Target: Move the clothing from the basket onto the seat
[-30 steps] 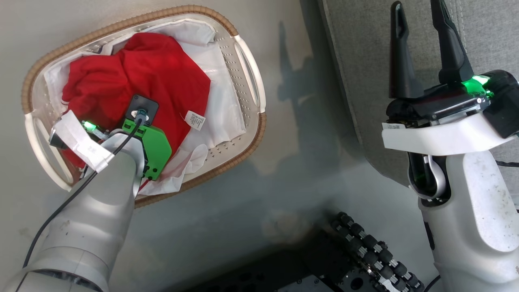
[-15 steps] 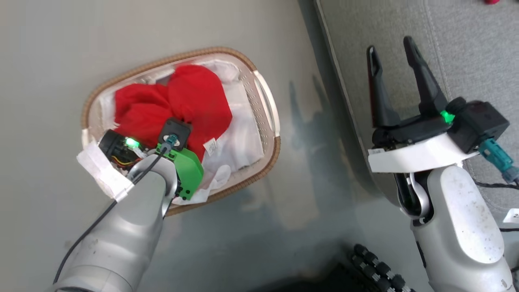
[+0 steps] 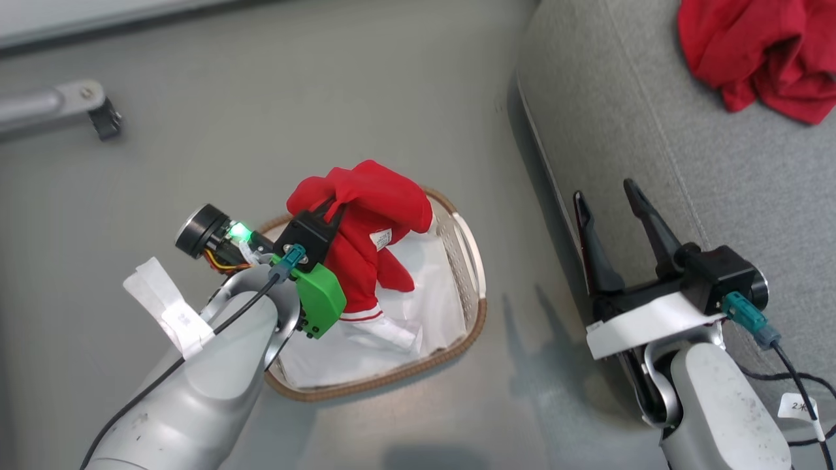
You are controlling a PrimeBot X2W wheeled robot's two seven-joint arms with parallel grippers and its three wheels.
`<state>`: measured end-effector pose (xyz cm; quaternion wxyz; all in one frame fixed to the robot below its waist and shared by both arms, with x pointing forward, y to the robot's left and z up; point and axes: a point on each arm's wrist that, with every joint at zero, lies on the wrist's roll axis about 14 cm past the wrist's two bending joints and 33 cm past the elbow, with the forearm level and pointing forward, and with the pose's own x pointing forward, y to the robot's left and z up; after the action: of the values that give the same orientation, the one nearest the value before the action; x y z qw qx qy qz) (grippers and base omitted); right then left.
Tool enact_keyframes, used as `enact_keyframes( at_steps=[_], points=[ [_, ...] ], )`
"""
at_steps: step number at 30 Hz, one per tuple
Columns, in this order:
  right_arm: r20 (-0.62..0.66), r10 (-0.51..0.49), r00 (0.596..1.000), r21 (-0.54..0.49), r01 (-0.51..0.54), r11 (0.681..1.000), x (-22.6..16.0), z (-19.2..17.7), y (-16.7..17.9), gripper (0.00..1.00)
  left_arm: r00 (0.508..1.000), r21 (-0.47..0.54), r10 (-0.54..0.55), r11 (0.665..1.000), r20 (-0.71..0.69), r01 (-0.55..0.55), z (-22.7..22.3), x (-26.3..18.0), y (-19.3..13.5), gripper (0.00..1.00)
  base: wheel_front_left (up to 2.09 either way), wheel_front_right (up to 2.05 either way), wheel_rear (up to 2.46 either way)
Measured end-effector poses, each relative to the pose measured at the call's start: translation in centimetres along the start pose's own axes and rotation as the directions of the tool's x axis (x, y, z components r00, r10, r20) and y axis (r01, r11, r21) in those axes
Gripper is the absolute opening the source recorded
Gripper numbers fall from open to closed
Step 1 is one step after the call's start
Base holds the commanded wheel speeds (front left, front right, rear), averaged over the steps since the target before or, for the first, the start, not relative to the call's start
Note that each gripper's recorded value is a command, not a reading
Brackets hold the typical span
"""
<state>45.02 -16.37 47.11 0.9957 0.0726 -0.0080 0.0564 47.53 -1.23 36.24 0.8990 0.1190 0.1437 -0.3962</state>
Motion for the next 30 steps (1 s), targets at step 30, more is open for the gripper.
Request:
enact_keyframes(
  at_steps=[30],
  points=[
    [0.279,0.505,0.816,-0.056,-0.512,0.857,-2.2,12.6,18.1,1.0,0.815,0.261,0.042,0.937,0.578,-0.234,32.4,-11.5,3.3,0.0,0.0,0.0,0.0]
  ],
)
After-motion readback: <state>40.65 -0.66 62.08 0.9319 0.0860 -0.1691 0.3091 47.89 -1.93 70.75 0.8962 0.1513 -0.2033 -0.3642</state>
